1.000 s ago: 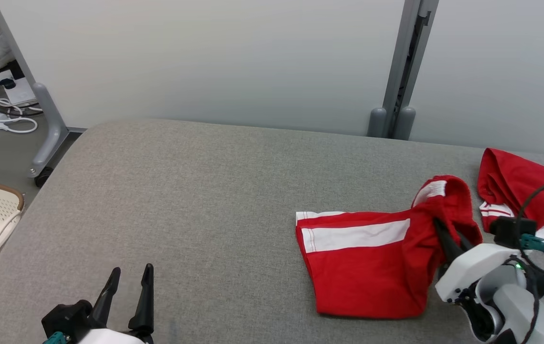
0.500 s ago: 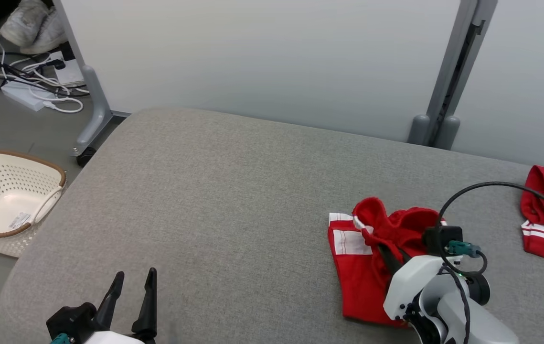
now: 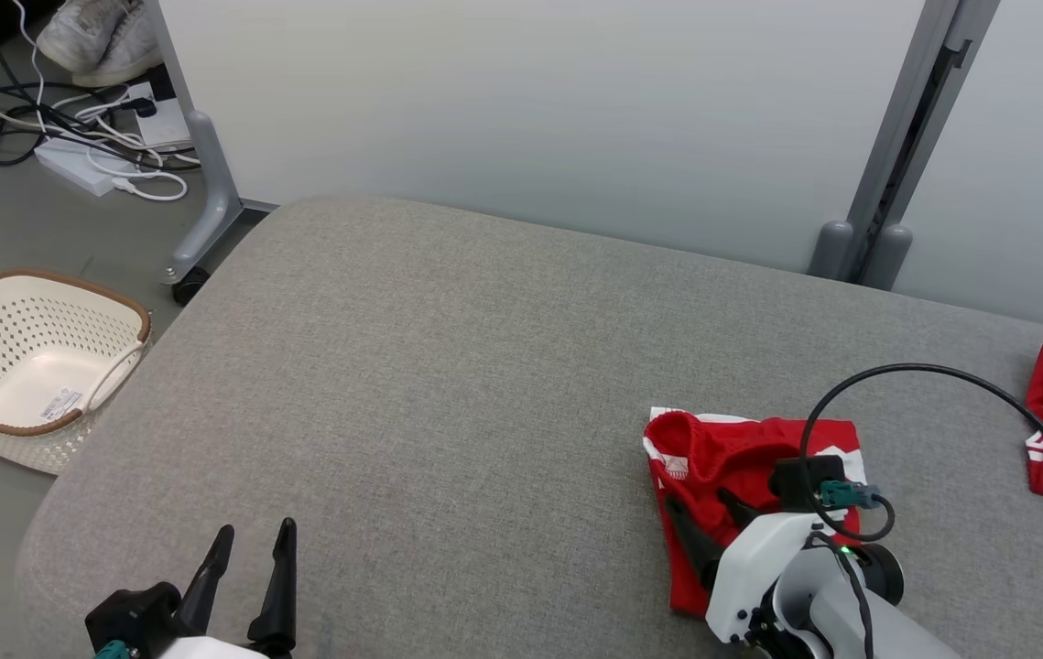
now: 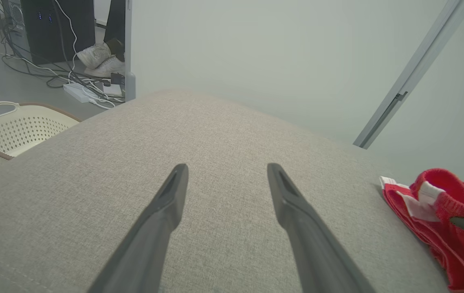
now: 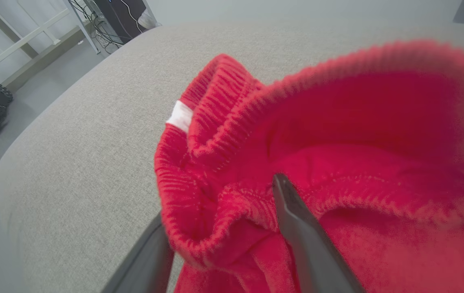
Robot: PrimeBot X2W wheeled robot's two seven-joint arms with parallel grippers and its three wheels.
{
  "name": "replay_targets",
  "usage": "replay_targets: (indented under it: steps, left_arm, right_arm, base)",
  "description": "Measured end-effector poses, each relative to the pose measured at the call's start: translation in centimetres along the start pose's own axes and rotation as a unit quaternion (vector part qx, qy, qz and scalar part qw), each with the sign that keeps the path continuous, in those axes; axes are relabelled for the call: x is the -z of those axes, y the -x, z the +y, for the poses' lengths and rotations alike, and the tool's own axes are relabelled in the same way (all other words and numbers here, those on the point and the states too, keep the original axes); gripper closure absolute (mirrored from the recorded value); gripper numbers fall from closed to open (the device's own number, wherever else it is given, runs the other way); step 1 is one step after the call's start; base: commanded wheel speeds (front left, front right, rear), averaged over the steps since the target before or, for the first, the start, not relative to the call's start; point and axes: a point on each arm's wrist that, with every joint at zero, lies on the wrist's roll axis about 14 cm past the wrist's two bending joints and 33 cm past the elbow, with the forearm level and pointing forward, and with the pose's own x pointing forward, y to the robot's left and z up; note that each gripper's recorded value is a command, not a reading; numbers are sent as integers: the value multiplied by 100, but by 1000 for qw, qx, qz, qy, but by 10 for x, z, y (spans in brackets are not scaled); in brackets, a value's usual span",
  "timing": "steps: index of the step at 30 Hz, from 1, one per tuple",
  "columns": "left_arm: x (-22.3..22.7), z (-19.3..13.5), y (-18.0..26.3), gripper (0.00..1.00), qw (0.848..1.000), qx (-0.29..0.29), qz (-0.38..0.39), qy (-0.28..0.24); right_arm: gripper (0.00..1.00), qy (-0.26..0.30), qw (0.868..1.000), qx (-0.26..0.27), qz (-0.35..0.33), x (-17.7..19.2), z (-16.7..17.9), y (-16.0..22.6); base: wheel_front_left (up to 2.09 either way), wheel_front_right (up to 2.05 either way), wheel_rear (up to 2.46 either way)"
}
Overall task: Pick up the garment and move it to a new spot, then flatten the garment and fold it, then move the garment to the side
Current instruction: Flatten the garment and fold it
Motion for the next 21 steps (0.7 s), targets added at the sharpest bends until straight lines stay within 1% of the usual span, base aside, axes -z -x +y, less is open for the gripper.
replay_targets:
  steps: [3,7,12,14,16,19,21]
  left_arm:
    - [1,-2,-2,0,1000,4,2,-2]
    - [1,-8,-5,0,1000,14,3,-2]
    - [0,-18,-9,0,1000,28,0,0]
    - [-1,-22,-11,0,999,33,-1,1]
    - [0,-26,-13,0,999,40,-1,0]
    - [3,-35,-14,0,999,51,4,1]
    - [3,-41,-16,0,998,60,3,1]
  right_arm:
    - [0,-3,1000,-6,-10,-3,4,1]
    - [0,-13,999,-13,-44,-17,9,5]
    - [0,-51,994,-26,-93,-33,19,15]
    - [0,-73,990,-28,-121,-45,19,21]
    - [0,-79,985,-17,-149,-58,4,32]
    - [0,-71,979,25,-189,-77,-38,55]
    - [0,-63,975,57,-205,-82,-65,72]
  base:
    - [0,0,0]
    - [0,0,0]
    - [0,0,0]
    - [0,0,0]
    - [0,0,0]
    - [0,0,0]
    - [0,0,0]
